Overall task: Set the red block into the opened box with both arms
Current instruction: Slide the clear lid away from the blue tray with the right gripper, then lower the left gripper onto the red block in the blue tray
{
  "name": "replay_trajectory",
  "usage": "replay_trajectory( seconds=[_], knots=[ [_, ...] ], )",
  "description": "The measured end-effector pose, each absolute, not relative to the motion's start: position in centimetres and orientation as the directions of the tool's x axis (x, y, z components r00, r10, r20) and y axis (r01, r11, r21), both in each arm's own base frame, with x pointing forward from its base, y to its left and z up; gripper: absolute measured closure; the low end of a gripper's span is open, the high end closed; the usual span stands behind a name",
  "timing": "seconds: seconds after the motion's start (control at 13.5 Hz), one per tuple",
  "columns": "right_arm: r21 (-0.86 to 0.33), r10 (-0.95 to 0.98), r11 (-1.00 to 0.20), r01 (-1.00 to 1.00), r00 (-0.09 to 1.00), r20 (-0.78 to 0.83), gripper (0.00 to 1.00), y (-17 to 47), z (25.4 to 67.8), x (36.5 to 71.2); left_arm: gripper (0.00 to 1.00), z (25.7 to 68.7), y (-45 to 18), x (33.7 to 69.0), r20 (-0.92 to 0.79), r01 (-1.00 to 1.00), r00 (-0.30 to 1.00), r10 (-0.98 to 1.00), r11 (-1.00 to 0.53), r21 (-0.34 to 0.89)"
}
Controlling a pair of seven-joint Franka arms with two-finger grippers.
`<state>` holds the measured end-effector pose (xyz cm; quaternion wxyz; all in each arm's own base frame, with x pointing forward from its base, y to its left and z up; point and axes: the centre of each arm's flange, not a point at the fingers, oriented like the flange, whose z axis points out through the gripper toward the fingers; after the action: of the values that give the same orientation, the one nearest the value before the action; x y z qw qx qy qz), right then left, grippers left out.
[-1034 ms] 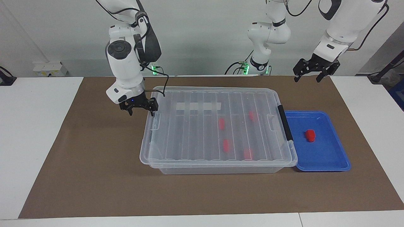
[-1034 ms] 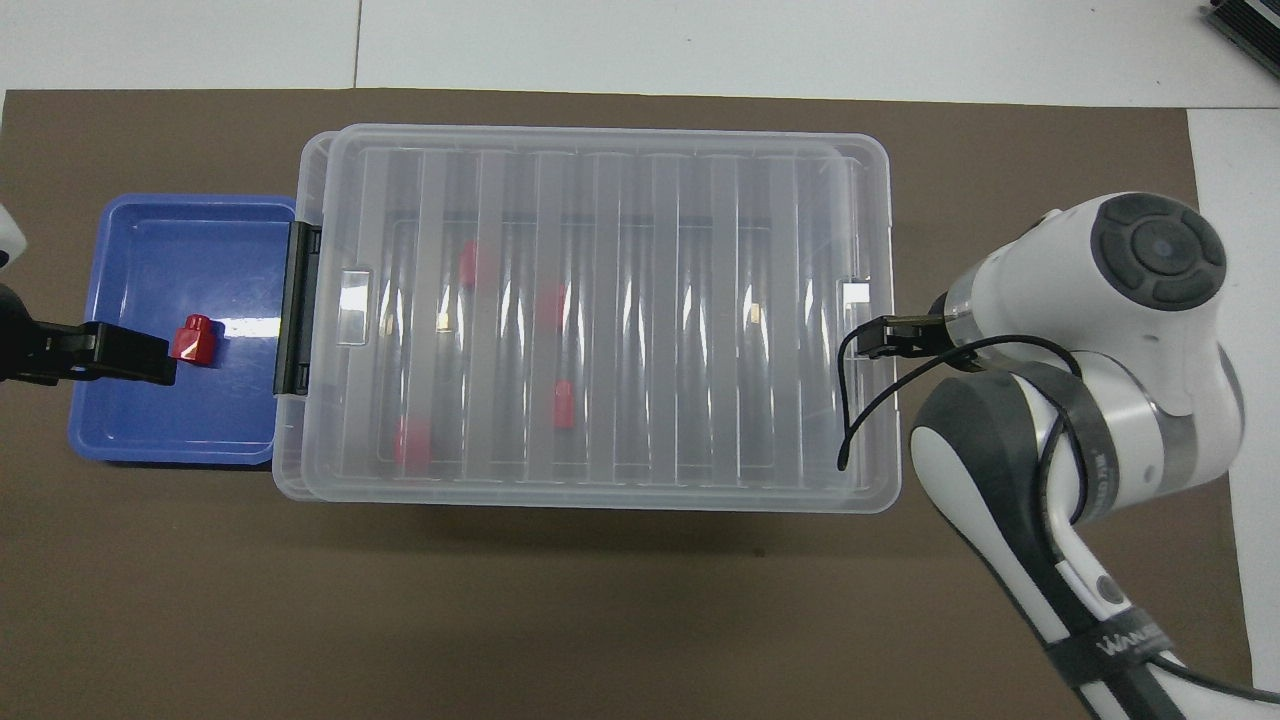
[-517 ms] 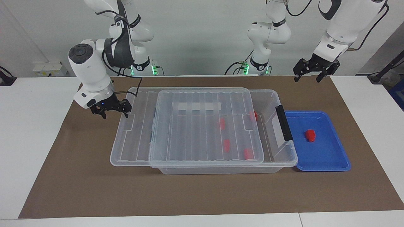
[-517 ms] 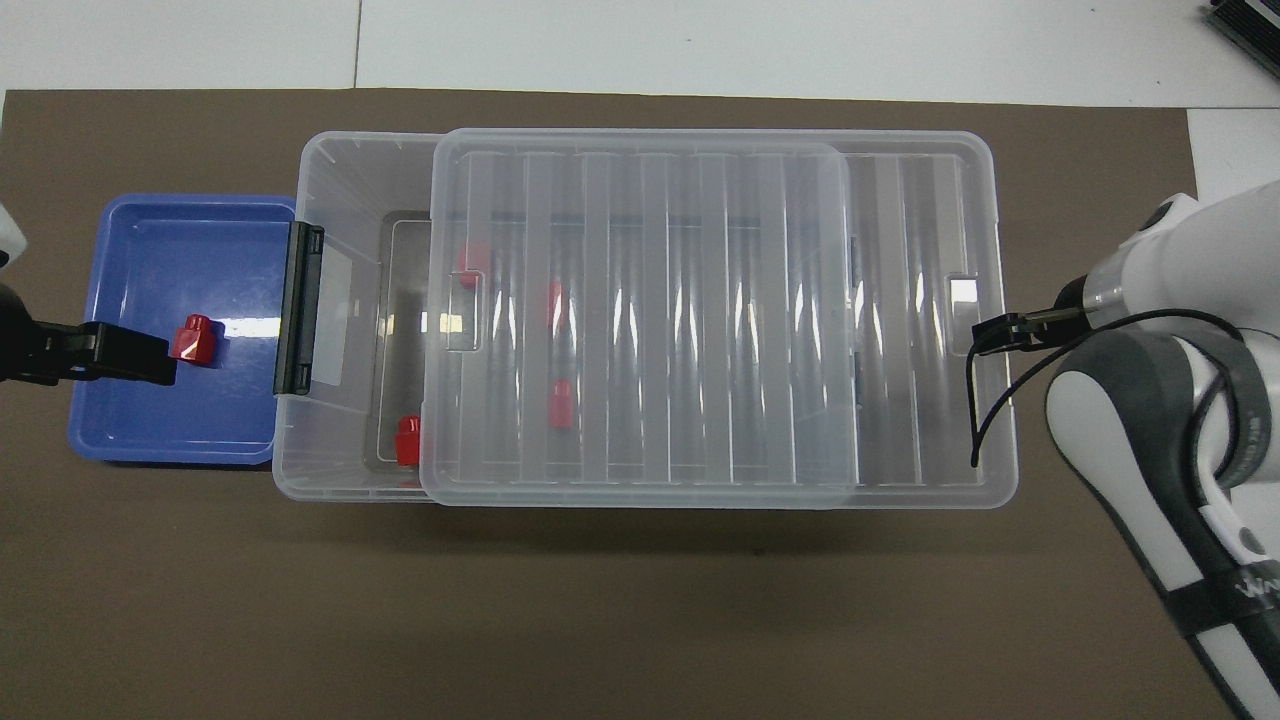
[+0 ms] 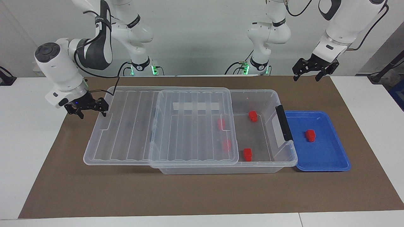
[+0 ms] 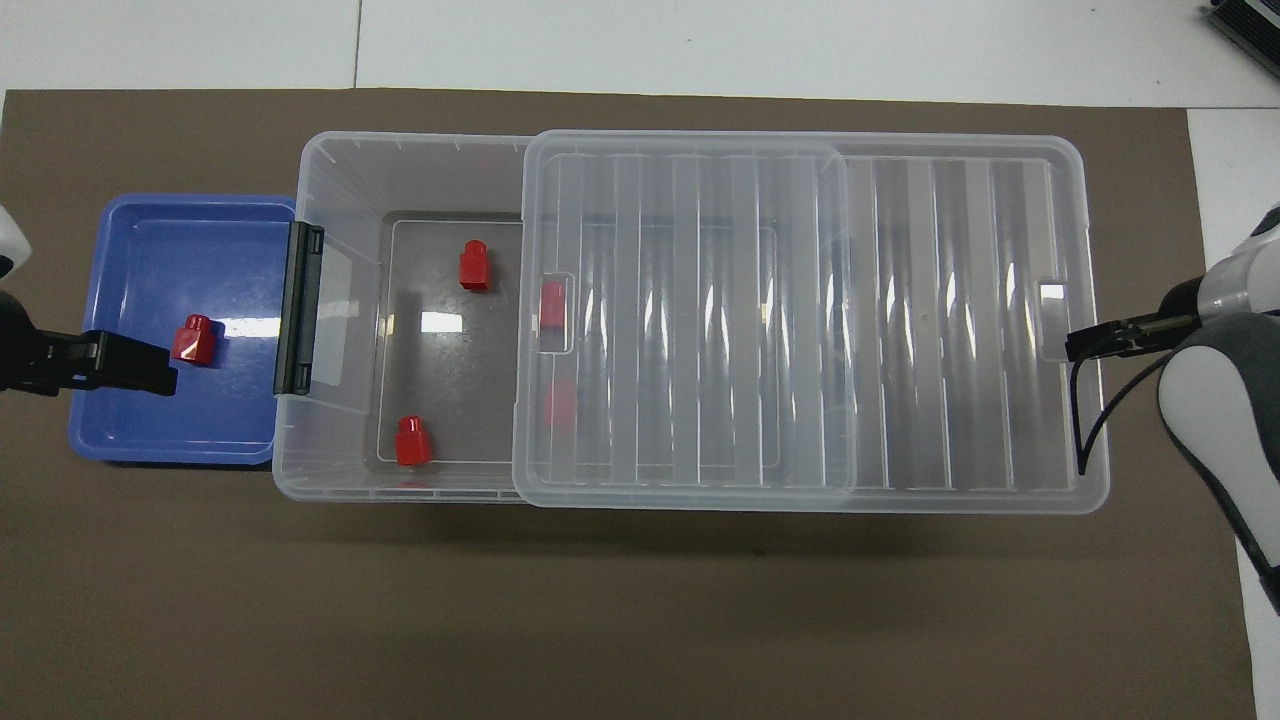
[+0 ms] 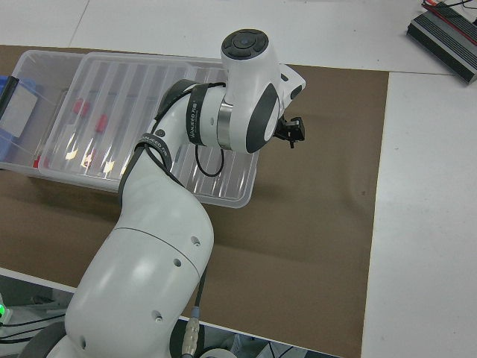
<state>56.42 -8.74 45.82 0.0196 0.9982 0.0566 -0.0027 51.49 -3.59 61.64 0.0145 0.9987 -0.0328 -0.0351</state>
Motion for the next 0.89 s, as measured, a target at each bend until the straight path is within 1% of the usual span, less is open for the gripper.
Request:
replay_trajectory(
  seconds=[0.3,0.44,0.52,0.66,0.89],
  knots=[
    [0.040,0.113,-0.993,0.113,0.994,-0.005,0.00,-8.9,45.9,56.4,0.00,61.8,-1.1,51.7,-0.060,-0.025,0.998,-0.026,-0.999,0.025],
    [0.044,0.116,-0.992,0.115,0.993,0.011,0.00,-8.7,46.8,56.7,0.00,61.4,0.9,52.2,-0.034,-0.003,0.999,-0.004,-1.000,0.022],
    [0.048,0.113,-0.993,0.112,0.993,0.026,0.00,-8.6,47.6,56.9,0.00,60.6,1.9,52.8,-0.023,0.000,1.000,-0.001,-1.000,0.016],
    [0.050,0.059,-0.997,0.057,0.997,0.042,0.00,-8.0,49.9,57.1,0.00,56.6,4.2,55.2,-0.015,-0.041,0.999,-0.041,-0.999,-0.001],
    [0.044,-0.049,-0.998,-0.052,0.997,0.057,0.00,-4.7,53.9,57.3,0.00,47.3,7.0,59.1,0.000,-0.065,0.998,-0.065,-0.997,-0.039]
  ],
)
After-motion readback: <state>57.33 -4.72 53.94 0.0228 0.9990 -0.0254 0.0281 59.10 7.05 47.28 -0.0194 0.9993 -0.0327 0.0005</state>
